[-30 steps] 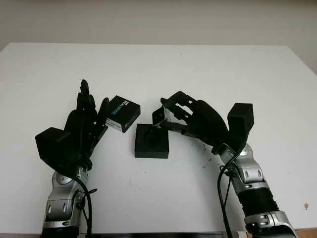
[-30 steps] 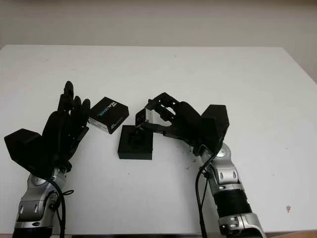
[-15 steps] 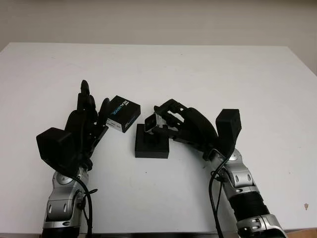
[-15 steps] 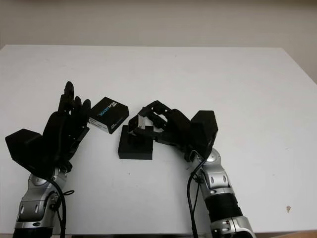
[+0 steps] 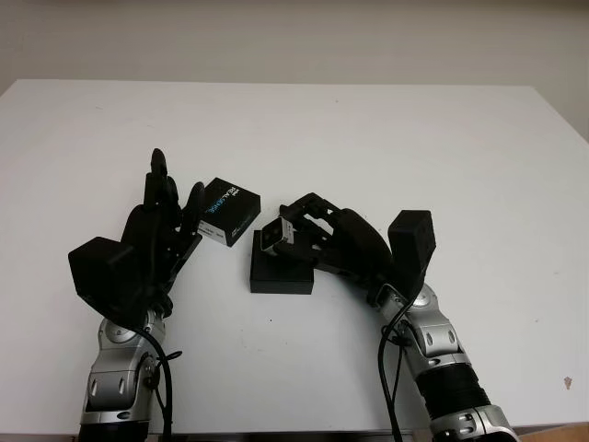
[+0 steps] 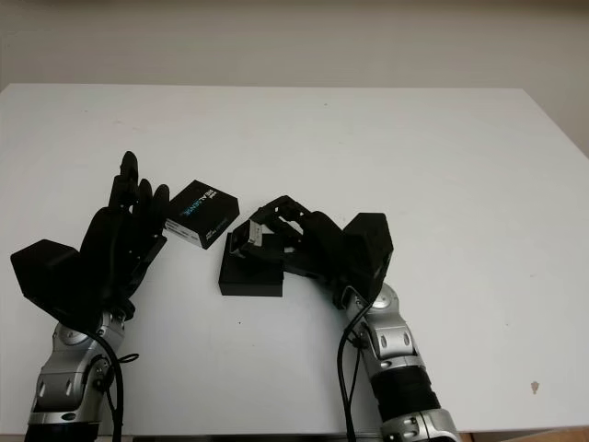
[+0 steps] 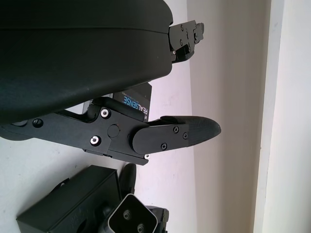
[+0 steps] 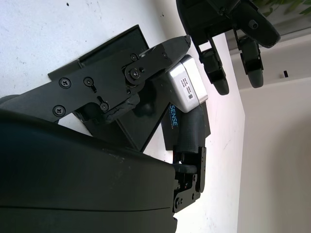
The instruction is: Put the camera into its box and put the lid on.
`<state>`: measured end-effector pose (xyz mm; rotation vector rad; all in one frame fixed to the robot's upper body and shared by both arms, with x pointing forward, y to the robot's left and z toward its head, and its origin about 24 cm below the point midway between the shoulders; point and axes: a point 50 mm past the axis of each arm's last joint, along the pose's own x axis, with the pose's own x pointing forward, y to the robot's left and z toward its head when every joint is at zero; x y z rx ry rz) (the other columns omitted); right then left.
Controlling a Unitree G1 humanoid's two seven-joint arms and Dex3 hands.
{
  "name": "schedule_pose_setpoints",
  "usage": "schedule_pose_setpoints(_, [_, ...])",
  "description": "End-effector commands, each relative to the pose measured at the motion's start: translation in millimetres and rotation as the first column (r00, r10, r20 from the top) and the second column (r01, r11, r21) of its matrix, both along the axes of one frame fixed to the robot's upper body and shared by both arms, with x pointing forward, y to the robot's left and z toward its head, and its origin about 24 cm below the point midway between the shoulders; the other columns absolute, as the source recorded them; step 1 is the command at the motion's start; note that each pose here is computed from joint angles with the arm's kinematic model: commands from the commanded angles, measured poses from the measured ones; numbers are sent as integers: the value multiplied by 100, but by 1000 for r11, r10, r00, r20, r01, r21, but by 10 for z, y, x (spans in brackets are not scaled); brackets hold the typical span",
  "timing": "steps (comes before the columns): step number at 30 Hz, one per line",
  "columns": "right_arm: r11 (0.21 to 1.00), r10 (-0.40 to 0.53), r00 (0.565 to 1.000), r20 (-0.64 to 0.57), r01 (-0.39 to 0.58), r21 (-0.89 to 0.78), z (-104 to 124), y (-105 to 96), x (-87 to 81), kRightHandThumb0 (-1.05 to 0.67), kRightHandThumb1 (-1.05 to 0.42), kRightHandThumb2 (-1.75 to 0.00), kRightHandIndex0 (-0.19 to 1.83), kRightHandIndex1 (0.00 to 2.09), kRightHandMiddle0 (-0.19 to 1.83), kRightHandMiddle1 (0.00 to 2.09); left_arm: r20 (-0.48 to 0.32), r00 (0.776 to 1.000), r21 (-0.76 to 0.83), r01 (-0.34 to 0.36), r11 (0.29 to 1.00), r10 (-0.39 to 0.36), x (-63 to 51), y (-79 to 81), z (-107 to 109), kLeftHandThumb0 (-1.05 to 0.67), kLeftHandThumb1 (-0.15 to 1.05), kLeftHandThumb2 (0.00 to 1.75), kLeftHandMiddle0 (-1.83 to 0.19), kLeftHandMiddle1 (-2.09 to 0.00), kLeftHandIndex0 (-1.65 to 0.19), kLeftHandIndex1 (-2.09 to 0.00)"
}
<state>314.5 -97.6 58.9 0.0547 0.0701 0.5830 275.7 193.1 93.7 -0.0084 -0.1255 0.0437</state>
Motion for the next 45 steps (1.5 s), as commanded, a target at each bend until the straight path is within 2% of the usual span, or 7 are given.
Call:
schedule_pose_setpoints(1, [1000,5,1000,-3,-5,-3,-29,22,-31,-38,-101,-6,14,7,22,182,11,1000,1,4,1000,-4,-6,-18,9,-54,105,47,19,0,19,0])
schedule_pose_setpoints(34, [996,20,999,-39,-24,-84,-165,49,-101,-41,-101,-5,13,6,22,186,11,1000,-8,2,1000,-2,-15,-28,12,-54,105,46,19,0,19,0])
schedule_pose_setpoints(45, [984,33,999,17,-30,-175,-195,49,-138,-41,-101,-5,14,7,22,184,14,1000,-1,-2,1000,2,-14,-38,16,-54,105,47,19,-1,19,0])
